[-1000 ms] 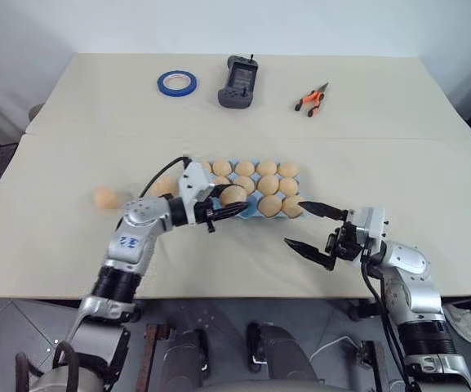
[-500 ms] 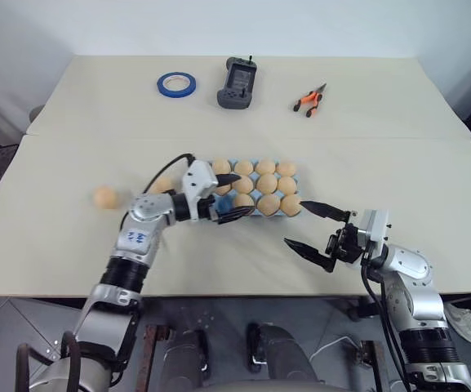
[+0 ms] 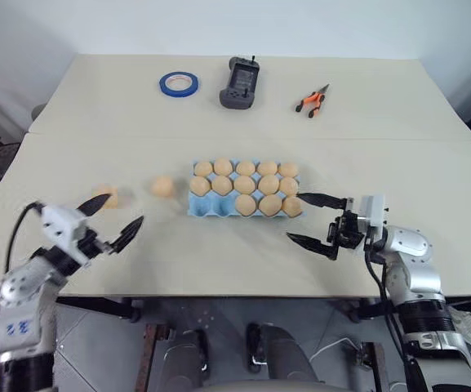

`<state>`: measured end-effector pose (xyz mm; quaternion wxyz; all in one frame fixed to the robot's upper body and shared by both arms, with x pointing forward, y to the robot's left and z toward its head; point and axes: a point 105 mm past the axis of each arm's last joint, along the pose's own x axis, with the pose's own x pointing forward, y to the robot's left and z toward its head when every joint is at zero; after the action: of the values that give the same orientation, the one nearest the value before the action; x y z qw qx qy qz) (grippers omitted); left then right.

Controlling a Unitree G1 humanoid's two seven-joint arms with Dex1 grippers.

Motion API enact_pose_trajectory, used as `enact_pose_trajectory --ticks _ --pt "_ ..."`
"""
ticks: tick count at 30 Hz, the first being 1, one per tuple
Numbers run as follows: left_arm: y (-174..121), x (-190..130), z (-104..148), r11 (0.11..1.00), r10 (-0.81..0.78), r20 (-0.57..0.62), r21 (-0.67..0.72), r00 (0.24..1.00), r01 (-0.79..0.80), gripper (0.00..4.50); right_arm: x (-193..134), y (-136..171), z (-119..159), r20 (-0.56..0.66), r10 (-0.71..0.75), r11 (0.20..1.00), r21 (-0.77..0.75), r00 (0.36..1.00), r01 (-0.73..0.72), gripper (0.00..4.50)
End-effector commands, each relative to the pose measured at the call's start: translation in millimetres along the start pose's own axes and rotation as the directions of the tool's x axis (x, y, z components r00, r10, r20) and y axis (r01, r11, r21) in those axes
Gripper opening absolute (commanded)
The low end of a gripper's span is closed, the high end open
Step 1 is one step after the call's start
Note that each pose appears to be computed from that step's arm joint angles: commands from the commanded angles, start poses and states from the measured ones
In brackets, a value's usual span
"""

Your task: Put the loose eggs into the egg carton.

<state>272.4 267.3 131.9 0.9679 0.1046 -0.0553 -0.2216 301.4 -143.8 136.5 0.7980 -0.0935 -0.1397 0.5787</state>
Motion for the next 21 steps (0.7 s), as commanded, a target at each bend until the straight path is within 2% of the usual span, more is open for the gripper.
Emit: enact_pose_trajectory --ticks 1,5,9,15,21 --pt "2 -23 6 0.996 0.085 0.029 0.018 0.996 -0.085 4.50 3 1 3 0.014 0.036 0.998 -0.043 0.999 -0.035 4.50" --pt "10 -41 -3 0.986 0.168 0.006 0.000 0.986 -0.168 4.50 3 0 3 0.016 0.046 0.998 -0.048 0.999 -0.045 4.50" --pt "7 -34 -2 0.991 0.130 0.013 -0.006 0.991 -0.130 4.50 2 0 2 0.014 0.050 0.998 -0.049 0.999 -0.050 4.50" --pt "-4 15 5 1.000 -0.001 0.028 0.005 1.000 0.001 4.50 0 -2 3 0.015 0.034 0.998 -0.062 0.999 -0.033 4.50" --pt "-7 77 5 0.999 -0.045 0.000 0.029 0.999 0.045 4.50 2 1 -2 0.019 0.009 0.998 -0.055 1.000 -0.008 4.50"
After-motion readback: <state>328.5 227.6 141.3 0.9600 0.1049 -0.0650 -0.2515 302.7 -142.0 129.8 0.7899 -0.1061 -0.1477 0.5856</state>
